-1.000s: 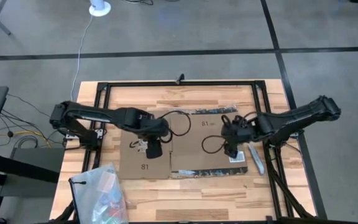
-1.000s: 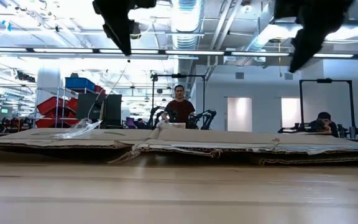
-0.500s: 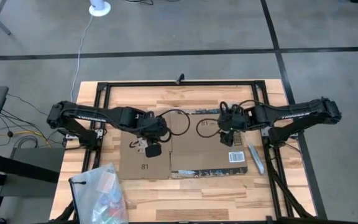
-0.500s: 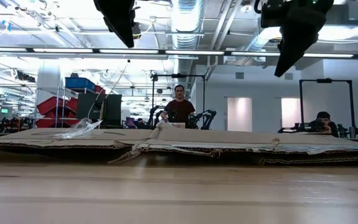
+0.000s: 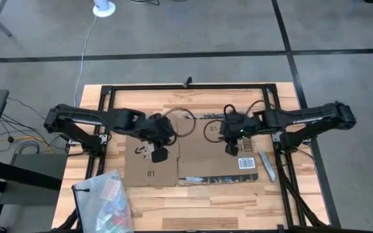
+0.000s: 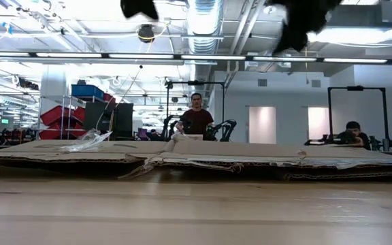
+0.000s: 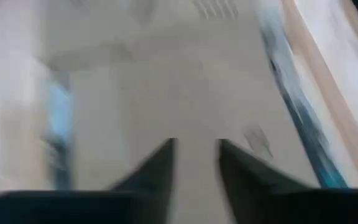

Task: Unpack boxes
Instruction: Return to Home Position

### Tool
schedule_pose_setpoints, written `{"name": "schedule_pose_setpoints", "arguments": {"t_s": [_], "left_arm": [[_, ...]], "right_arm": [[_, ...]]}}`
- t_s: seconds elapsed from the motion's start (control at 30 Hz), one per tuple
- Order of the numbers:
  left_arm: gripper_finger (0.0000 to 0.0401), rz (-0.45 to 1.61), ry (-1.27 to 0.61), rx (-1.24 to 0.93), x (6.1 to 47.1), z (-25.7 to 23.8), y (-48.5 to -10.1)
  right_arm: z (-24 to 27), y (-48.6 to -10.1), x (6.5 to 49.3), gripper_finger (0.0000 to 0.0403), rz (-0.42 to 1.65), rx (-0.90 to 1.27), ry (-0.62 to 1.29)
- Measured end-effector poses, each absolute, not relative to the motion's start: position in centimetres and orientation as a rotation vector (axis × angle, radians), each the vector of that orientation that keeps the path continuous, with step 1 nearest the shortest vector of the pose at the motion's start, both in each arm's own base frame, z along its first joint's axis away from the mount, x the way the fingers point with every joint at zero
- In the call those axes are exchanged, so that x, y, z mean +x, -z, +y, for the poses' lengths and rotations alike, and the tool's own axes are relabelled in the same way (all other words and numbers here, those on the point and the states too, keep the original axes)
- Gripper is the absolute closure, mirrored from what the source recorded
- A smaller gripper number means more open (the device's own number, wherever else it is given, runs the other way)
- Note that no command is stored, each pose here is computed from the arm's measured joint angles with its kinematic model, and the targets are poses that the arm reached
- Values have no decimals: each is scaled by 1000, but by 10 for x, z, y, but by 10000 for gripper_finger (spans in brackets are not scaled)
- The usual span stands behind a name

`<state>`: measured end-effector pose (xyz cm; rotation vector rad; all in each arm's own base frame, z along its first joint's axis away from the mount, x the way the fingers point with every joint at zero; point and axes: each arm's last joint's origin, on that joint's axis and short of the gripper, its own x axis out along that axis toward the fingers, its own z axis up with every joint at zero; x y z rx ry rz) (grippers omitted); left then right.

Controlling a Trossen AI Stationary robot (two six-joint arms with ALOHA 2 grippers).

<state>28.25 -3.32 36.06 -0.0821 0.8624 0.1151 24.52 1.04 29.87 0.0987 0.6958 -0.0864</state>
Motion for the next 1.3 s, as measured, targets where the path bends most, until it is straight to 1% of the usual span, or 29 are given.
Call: {"name": "schedule_pose_setpoints", "arguments": {"t_s": [0.07,0.13,0.23,0.4,0.5,0.53,0.63,0.7,0.8,0.9,1.03,1.13,1.3], "left_arm": [[401,762,-79,-67,270,-35,-375],[401,656,-54,-65,253,-35,-386],[401,481,-48,-80,228,-32,-395],[401,231,-40,-92,189,-25,-376],[401,64,-89,-136,164,-19,-361],[401,37,-118,-147,156,-16,-355],[401,82,-185,-142,132,-11,-329],[401,114,-202,-223,121,-9,-312],[401,123,-214,-365,111,-7,-289],[401,181,-147,-433,108,-10,-265],[401,228,-60,-451,112,-13,-241],[401,212,-27,-455,115,-15,-232],[401,120,23,-417,117,-16,-238]], "right_arm": [[11,-316,246,386,537,105,32],[8,-335,243,390,388,108,25],[0,-351,232,400,245,100,44],[-13,-350,208,397,117,147,105],[-17,-343,187,397,-6,180,123],[-18,-339,180,397,-25,183,131],[-17,-324,161,398,-39,239,146],[-15,-316,151,398,-29,291,143],[-11,-300,140,398,22,303,124],[-9,-282,133,398,26,283,127],[-11,-262,124,398,-93,277,160],[-11,-242,119,398,-187,274,150],[-11,-213,111,398,-301,275,133]]}}
